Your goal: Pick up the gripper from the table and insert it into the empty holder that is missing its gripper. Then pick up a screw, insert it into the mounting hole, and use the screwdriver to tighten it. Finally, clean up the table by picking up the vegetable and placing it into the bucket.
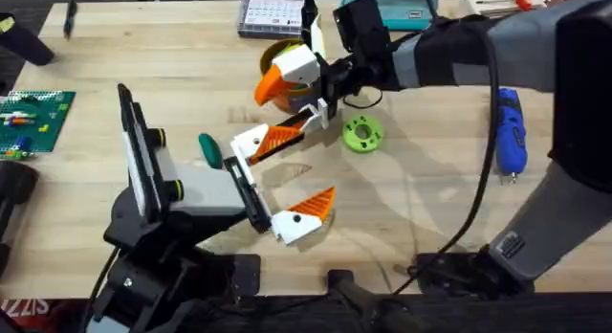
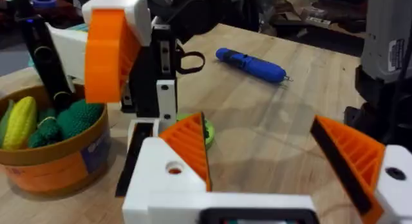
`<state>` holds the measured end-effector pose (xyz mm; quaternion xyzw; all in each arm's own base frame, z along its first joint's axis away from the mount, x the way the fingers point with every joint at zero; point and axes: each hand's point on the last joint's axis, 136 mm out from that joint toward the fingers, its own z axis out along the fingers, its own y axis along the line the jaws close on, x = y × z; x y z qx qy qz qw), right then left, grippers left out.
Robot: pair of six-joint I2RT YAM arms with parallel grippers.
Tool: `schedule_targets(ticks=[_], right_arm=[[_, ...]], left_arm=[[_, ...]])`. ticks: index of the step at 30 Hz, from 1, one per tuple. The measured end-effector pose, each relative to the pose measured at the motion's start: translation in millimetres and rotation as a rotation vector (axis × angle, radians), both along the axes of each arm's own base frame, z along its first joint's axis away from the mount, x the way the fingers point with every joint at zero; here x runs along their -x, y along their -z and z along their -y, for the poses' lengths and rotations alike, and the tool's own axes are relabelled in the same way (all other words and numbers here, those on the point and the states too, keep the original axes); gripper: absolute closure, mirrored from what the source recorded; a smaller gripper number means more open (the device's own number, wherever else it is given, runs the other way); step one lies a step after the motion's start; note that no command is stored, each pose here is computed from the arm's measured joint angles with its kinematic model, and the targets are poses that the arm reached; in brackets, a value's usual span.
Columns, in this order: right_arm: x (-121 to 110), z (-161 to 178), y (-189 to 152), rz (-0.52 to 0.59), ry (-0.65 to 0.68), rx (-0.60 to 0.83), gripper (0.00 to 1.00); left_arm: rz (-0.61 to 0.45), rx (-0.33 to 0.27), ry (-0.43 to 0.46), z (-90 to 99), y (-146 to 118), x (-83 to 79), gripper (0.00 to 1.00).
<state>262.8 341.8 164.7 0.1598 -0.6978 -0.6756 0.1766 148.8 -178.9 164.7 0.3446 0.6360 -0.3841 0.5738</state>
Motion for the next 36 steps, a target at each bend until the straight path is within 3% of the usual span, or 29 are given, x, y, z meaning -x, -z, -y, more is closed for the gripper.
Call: schedule_targets(ticks=[11, 15, 29, 30, 36], right_arm=[[-31.9, 9.5, 4.3, 0.085, 0.124, 0.031, 0.007], [-41.3, 14.4, -10.2, 0.145, 0.178, 0.034, 0.007], [-38.9, 19.6, -63.8, 0.292, 0.267, 0.031, 0.007], [-39.9, 23.5, -73.9, 0.350, 0.317, 0.058, 0.008], [-37.2, 45.8, -67.2, 0.456, 0.434, 0.257, 0.007]], left_arm=[[0.000, 0.000, 0.002, 0.2, 0.0, 0.3, 0.017], [0.000, 0.000, 0.002, 0.2, 0.0, 0.3, 0.017], [0.000, 0.000, 0.002, 0.2, 0.0, 0.3, 0.017], [0.000, 0.000, 0.002, 0.2, 0.0, 0.3, 0.017], [0.000, 0.000, 0.002, 0.2, 0.0, 0.3, 0.017]])
